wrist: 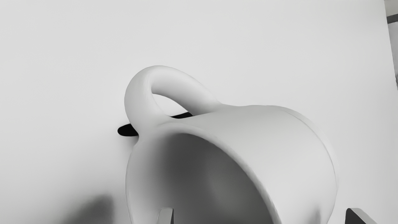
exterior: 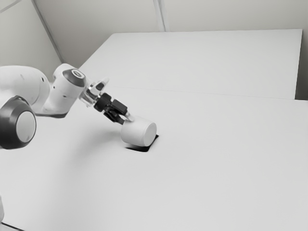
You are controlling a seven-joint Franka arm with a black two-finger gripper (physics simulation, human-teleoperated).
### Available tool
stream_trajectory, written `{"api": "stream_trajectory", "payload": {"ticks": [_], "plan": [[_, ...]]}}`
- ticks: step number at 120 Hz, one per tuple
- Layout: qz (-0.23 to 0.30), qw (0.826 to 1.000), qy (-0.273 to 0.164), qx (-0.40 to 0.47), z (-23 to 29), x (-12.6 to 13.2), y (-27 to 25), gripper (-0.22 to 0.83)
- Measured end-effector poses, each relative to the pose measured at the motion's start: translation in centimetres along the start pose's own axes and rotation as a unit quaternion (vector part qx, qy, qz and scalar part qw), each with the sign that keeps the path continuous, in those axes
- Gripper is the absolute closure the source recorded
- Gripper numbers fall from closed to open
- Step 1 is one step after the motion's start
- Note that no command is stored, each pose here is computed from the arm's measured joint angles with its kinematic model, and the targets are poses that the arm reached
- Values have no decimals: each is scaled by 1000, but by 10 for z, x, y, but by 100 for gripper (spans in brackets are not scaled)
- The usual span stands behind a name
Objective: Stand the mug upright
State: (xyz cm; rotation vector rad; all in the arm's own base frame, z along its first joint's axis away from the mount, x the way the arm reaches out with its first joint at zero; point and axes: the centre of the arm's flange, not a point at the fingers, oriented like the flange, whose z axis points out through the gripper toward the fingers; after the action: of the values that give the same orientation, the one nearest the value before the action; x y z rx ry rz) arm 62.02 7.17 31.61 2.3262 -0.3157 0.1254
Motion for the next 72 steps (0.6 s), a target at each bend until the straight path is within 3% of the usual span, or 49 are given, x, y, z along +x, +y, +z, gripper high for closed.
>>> {"api": "stream_trajectory", "payload": {"ticks": [16, 46, 72], "plan": [[-3, 999, 7, -41, 9, -4, 3, 3], [-7, 996, -11, -83, 24, -14, 3, 46], [7, 996, -14, -88, 18, -9, 11, 67]]}}
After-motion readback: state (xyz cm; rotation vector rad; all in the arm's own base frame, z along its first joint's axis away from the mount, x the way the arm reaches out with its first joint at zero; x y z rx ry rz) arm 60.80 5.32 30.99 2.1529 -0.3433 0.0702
